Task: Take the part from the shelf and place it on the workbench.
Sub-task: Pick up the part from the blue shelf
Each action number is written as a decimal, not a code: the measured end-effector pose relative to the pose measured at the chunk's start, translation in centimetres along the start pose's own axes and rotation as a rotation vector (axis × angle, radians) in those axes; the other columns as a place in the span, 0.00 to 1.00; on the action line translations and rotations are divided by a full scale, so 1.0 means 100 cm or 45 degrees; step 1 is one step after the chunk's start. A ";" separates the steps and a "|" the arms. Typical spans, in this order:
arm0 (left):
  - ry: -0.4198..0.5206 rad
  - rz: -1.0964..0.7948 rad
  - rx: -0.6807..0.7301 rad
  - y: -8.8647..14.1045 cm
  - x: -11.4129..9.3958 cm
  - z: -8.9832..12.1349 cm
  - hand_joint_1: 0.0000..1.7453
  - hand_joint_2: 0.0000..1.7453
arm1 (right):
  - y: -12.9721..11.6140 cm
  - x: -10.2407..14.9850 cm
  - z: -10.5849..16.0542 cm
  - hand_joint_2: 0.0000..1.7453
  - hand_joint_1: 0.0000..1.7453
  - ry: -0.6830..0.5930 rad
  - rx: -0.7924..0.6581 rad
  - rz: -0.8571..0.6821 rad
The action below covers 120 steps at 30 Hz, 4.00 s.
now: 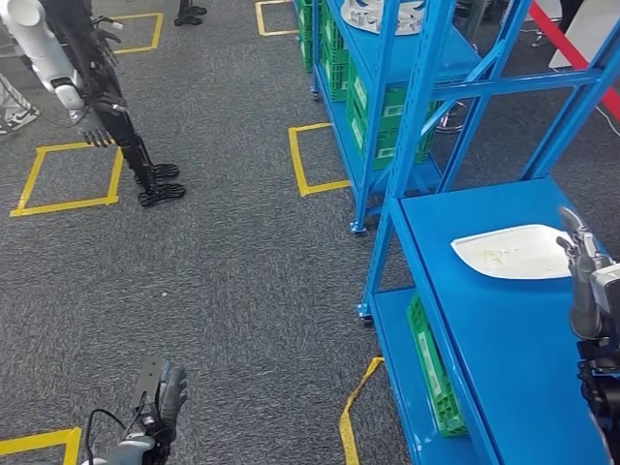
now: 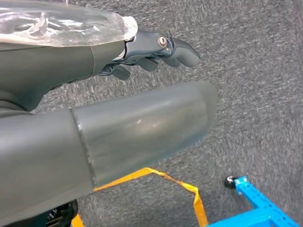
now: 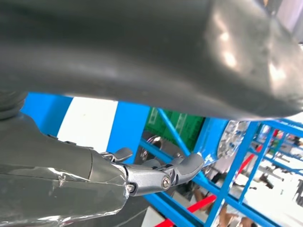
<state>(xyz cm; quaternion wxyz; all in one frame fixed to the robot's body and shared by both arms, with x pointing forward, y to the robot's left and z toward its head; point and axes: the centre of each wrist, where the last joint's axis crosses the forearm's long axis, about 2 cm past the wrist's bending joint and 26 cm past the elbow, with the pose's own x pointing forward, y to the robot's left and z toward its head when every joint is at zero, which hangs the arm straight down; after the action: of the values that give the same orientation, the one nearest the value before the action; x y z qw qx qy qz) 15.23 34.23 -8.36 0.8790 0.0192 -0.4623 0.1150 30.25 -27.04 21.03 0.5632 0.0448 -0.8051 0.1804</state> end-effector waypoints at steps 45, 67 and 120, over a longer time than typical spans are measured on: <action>-0.035 0.145 0.115 0.023 -0.016 0.015 0.00 0.00 | -0.068 0.069 0.000 0.00 0.00 0.609 0.451 0.849; -0.021 0.129 0.106 0.024 -0.014 0.014 0.00 0.00 | -0.079 0.052 -0.005 0.00 0.00 0.779 0.670 1.249; -0.001 0.112 0.093 0.020 -0.006 0.007 0.00 0.00 | -0.071 -0.014 -0.002 1.00 0.00 0.805 0.889 1.715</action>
<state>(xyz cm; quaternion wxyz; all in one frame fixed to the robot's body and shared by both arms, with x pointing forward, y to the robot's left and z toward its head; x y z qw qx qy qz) 13.90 35.98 -8.61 0.8717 0.0310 -0.4585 0.1704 32.93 -33.74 21.48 0.4881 -0.3284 -0.3604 0.7239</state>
